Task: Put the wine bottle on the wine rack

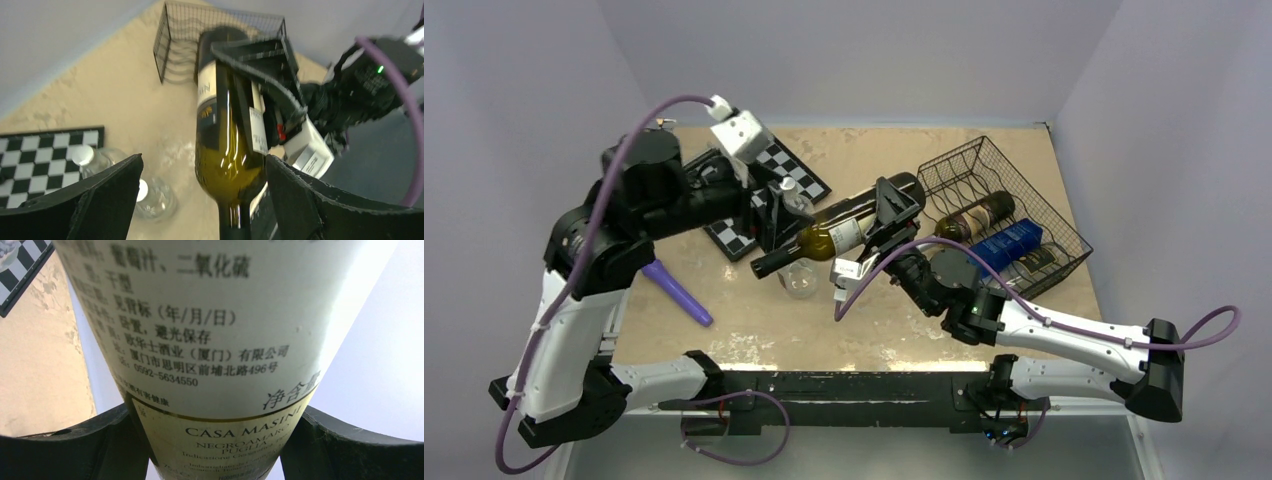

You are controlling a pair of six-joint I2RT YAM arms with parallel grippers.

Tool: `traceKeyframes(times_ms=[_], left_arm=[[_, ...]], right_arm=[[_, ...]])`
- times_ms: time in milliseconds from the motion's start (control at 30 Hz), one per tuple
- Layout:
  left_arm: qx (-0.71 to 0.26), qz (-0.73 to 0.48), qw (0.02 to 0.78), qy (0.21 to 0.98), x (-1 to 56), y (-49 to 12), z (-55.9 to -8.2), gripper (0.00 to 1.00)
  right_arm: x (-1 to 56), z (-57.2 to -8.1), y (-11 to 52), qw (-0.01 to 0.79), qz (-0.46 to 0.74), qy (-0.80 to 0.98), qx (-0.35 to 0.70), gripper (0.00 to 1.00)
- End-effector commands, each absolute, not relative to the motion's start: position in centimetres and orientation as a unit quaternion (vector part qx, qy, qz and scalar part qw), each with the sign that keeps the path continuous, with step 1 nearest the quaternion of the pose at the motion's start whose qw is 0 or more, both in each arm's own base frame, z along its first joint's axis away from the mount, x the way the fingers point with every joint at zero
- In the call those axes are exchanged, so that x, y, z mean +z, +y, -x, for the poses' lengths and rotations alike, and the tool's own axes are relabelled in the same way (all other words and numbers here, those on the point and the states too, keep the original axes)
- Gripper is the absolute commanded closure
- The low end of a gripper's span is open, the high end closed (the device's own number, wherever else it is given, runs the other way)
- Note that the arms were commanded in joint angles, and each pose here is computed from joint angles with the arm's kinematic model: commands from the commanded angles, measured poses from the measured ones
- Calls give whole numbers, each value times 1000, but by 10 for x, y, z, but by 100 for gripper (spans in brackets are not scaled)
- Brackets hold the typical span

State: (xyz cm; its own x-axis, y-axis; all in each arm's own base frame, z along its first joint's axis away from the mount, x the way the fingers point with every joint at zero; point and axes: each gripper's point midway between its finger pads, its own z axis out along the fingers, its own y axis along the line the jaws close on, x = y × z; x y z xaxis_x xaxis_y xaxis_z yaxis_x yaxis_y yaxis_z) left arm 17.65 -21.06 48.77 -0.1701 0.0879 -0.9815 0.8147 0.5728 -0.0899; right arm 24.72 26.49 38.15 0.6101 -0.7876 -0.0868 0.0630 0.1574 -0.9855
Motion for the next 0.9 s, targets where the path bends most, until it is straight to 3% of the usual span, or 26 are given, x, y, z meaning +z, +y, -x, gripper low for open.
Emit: traceKeyframes(times_ms=[0, 200, 867], left_arm=[[-325, -381, 474, 725, 432, -209, -154, 5], [-332, -429, 406, 735, 391, -215, -143, 7], [-317, -424, 355, 770, 354, -231, -163, 17]], right_arm=[[436, -238, 242, 754, 487, 308, -316, 100], [431, -238, 239, 748, 491, 308, -323, 100], [446, -234, 228, 764, 469, 322, -306, 100]])
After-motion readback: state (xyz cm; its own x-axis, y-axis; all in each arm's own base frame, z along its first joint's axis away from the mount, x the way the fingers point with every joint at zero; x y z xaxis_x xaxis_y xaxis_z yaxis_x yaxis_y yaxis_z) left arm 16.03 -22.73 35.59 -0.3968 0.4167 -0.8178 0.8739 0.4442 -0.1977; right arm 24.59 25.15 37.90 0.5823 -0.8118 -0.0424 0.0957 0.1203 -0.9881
